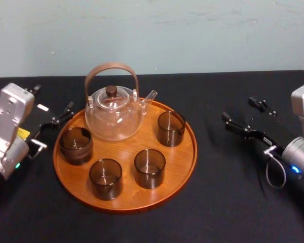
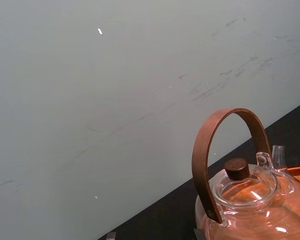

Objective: Pick up the glass from the table and place it on the tray.

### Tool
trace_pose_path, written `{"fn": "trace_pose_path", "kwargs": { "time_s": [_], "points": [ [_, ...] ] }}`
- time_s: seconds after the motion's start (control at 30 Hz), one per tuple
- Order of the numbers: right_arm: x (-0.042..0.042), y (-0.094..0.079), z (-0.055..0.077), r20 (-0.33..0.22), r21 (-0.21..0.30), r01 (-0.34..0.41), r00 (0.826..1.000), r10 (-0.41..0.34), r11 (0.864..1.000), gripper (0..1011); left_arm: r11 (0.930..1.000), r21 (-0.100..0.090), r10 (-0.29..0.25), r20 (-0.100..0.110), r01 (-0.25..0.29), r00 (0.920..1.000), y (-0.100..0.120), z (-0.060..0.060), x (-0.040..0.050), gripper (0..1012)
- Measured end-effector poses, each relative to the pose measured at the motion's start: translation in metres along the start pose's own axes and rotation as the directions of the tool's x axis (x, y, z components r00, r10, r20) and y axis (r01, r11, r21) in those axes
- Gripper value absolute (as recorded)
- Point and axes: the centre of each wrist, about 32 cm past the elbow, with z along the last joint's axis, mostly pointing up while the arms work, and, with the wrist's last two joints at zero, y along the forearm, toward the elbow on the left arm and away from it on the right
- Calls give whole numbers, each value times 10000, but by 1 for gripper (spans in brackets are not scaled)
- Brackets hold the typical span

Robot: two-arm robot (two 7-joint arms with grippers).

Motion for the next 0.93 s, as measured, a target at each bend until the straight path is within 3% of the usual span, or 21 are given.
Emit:
{"fn": "trace_pose_path", "kwargs": {
  "time_s": [0.93],
  "points": [
    [8,-5,11,25,11,-44,10000,44,10000,1002,10000,0,0,0,0,10000,0,0,0,1001]
  ]
}}
